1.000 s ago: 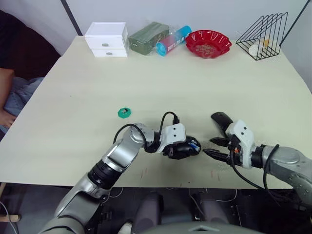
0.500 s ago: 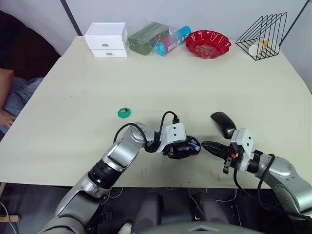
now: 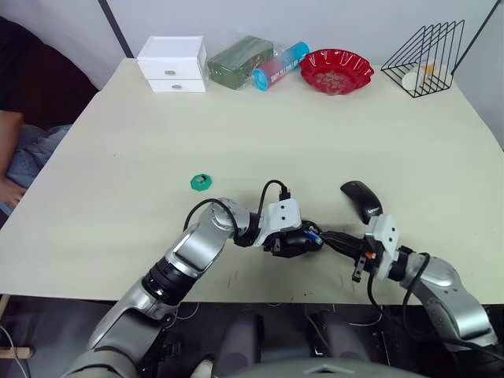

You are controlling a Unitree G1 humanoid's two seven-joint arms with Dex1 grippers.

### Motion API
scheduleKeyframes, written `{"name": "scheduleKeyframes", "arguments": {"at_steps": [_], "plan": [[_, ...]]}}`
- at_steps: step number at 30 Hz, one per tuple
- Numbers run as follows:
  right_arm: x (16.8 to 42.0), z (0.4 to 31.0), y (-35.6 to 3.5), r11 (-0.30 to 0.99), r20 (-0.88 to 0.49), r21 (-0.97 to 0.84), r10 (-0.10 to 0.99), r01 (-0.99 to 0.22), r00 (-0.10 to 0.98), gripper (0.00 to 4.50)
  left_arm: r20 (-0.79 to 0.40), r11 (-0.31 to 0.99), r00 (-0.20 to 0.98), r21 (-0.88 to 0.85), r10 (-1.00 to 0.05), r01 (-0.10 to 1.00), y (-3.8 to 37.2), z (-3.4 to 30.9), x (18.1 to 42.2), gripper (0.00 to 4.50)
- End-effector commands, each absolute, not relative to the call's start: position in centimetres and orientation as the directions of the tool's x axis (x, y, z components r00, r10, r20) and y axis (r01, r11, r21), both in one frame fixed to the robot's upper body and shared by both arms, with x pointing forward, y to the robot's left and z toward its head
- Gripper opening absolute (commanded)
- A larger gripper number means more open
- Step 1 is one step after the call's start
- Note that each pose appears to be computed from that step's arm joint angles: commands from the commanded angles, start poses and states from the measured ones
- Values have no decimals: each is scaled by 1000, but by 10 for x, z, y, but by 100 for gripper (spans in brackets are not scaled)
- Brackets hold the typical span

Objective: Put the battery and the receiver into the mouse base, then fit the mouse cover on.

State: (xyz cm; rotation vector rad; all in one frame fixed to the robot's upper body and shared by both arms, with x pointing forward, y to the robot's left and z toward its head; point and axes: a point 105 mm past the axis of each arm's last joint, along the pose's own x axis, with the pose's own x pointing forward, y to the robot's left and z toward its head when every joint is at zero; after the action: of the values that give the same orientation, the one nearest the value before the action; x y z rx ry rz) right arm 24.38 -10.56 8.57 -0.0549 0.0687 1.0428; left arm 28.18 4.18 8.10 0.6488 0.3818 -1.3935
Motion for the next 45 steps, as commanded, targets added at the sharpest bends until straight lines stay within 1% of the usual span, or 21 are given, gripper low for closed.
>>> {"name": "scheduleKeyframes", "arguments": {"at_steps": [1, 7, 15, 25, 28, 34, 35, 37, 42, 43, 45], "plan": [[244, 93, -98, 484, -49, -42, 873, -874, 486, 3, -634, 40, 129, 152, -762, 988, 44, 71, 278, 293], [242, 85, -94, 478, -61, -24, 876, -878, 479, 3, -636, 43, 126, 144, -762, 989, 45, 69, 274, 293], [244, 72, -96, 494, -99, -3, 865, -869, 492, 3, -636, 44, 123, 139, -762, 989, 44, 69, 272, 293], [247, 49, -94, 475, -228, 3, 857, -880, 462, 3, -636, 40, 116, 133, -763, 990, 44, 70, 272, 293], [248, 47, -94, 477, -240, 5, 854, -879, 462, 3, -635, 40, 116, 132, -763, 990, 44, 70, 272, 293], [246, 24, -102, 492, -396, 25, 804, -870, 443, 3, -638, 35, 111, 130, -762, 991, 44, 69, 270, 293], [246, 23, -103, 490, -404, 23, 802, -872, 440, 3, -638, 33, 109, 130, -763, 991, 43, 69, 270, 293], [247, 29, -103, 498, -379, 29, 808, -867, 452, 3, -638, 33, 108, 129, -763, 991, 43, 69, 269, 293], [251, 50, -108, 510, -287, -23, 820, -860, 495, 3, -639, 32, 109, 131, -762, 991, 44, 69, 269, 293], [251, 60, -110, 512, -241, -45, 828, -858, 507, 3, -639, 31, 109, 131, -762, 991, 44, 69, 270, 293], [243, 81, -115, 491, -124, -59, 860, -869, 495, 3, -639, 26, 107, 135, -762, 991, 44, 70, 271, 293]]}}
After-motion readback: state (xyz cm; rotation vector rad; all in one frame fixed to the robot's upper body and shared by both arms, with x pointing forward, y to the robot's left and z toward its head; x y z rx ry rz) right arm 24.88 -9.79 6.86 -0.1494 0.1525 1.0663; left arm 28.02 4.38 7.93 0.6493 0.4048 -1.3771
